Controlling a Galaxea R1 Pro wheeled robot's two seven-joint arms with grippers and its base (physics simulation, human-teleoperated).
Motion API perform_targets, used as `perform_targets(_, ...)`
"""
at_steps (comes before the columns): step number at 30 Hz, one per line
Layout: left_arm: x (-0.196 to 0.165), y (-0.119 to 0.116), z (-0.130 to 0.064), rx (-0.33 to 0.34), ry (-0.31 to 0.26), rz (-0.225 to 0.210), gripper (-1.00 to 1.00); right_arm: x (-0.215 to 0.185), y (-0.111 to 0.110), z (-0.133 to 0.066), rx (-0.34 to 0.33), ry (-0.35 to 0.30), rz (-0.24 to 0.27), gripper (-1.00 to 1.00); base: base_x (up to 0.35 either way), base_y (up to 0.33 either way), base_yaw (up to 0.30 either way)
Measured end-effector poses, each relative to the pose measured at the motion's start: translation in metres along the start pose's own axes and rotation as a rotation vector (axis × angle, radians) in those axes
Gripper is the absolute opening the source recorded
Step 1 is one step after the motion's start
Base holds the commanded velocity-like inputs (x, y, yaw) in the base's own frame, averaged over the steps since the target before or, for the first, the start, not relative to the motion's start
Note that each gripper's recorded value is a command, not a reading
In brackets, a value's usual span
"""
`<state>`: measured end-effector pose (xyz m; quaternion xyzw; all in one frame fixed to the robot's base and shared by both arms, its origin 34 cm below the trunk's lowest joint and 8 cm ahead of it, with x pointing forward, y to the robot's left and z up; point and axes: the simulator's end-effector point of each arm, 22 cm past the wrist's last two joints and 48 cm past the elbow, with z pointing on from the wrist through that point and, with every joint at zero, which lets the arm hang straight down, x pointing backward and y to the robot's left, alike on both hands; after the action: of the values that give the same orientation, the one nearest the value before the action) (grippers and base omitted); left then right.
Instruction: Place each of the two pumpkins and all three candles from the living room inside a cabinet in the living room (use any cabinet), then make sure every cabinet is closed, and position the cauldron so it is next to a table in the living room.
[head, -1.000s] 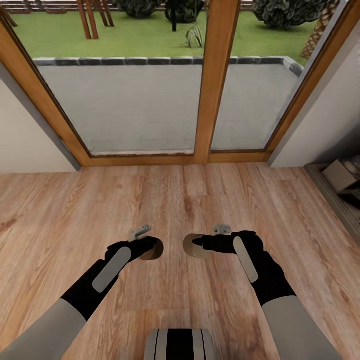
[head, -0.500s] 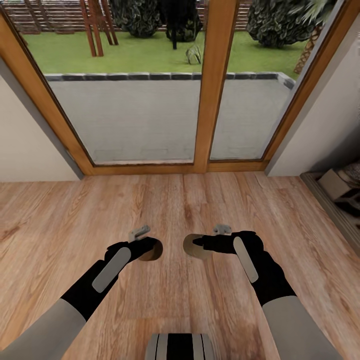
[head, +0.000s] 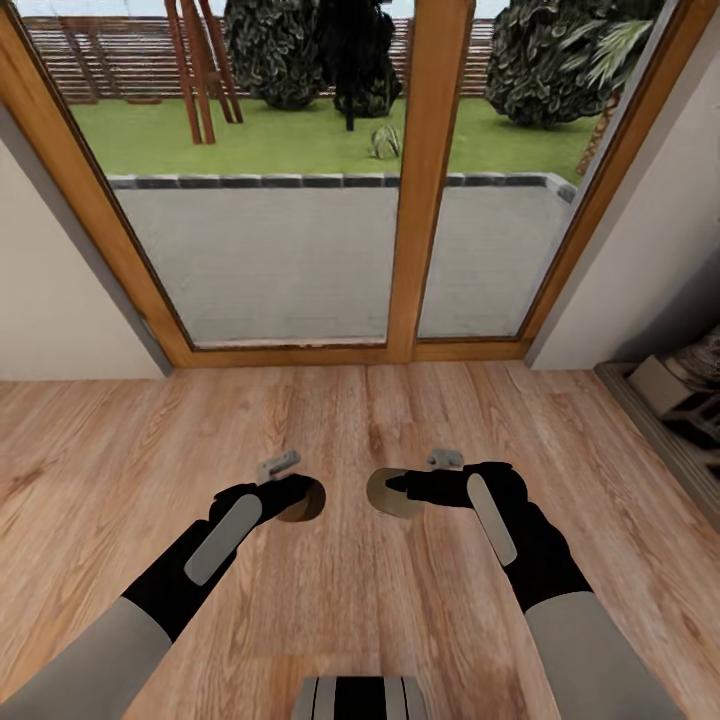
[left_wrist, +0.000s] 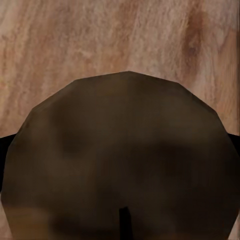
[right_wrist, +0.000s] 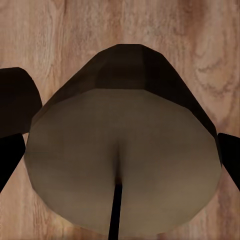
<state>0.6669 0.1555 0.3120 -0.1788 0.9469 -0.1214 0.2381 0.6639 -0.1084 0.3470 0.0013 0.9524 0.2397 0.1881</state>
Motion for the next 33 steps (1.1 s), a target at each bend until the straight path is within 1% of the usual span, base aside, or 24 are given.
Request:
perform_targets(3, -0.009, 0.001, -0.005, -0.001, -0.016, -0.009, -1.0, -0.005, 0.002, -0.006, 0.003, -0.011, -0.005, -1.0, 0.0, 0.0, 0.0)
perform_targets(4, -0.016, 0.013, -0.005, -0.023, -0.024, -0.034, -1.0, -0.006, 0.002, -0.008, 0.005, -0.015, -0.007, -1.0, 0.0, 0.0, 0.0)
perform_targets(5, -0.015, 0.019, -0.004, -0.035, -0.016, -0.052, -1.0, -0.007, 0.001, -0.009, 0.013, -0.018, -0.008, -1.0, 0.0, 0.0, 0.0)
perform_targets(7, -0.013, 0.027, -0.003, -0.052, -0.009, -0.065, -1.0, -0.01, -0.003, -0.013, 0.038, -0.025, -0.012, -1.0, 0.0, 0.0, 0.0)
perform_targets(9, -0.012, 0.033, -0.003, -0.066, -0.005, -0.07, -1.0, -0.013, -0.011, -0.017, 0.084, -0.032, -0.015, -1.0, 0.0, 0.0, 0.0)
perform_targets(11, -0.013, 0.037, -0.005, -0.075, -0.006, -0.072, -1.0, -0.016, -0.025, -0.022, 0.165, -0.039, -0.019, -1.0, 0.0, 0.0, 0.0)
perform_targets(14, -0.018, 0.037, -0.009, -0.077, -0.015, -0.072, -1.0, -0.02, -0.04, -0.031, 0.254, -0.051, -0.019, -1.0, 0.0, 0.0, 0.0)
perform_targets(16, -0.025, 0.039, -0.013, -0.079, -0.027, -0.083, -1.0, -0.023, -0.039, -0.035, 0.263, -0.06, -0.015, -1.0, 0.0, 0.0, 0.0)
perform_targets(18, -0.033, 0.042, -0.017, -0.079, -0.04, -0.108, -1.0, -0.026, -0.041, -0.04, 0.277, -0.067, -0.018, -1.0, 0.0, 0.0, 0.0)
perform_targets(20, -0.038, 0.043, -0.021, -0.077, -0.05, -0.121, -1.0, -0.029, -0.038, -0.044, 0.274, -0.079, -0.017, -1.0, 0.0, 0.0, 0.0)
perform_targets(26, -0.046, 0.039, -0.031, -0.071, -0.067, -0.125, -1.0, -0.039, -0.031, -0.055, 0.274, -0.108, -0.028, -1.0, 0.0, 0.0, 0.0)
perform_targets(33, -0.048, 0.041, -0.037, -0.088, -0.051, -0.129, -1.0, -0.049, -0.023, -0.067, 0.268, -0.113, -0.026, -1.0, 0.0, 0.0, 0.0)
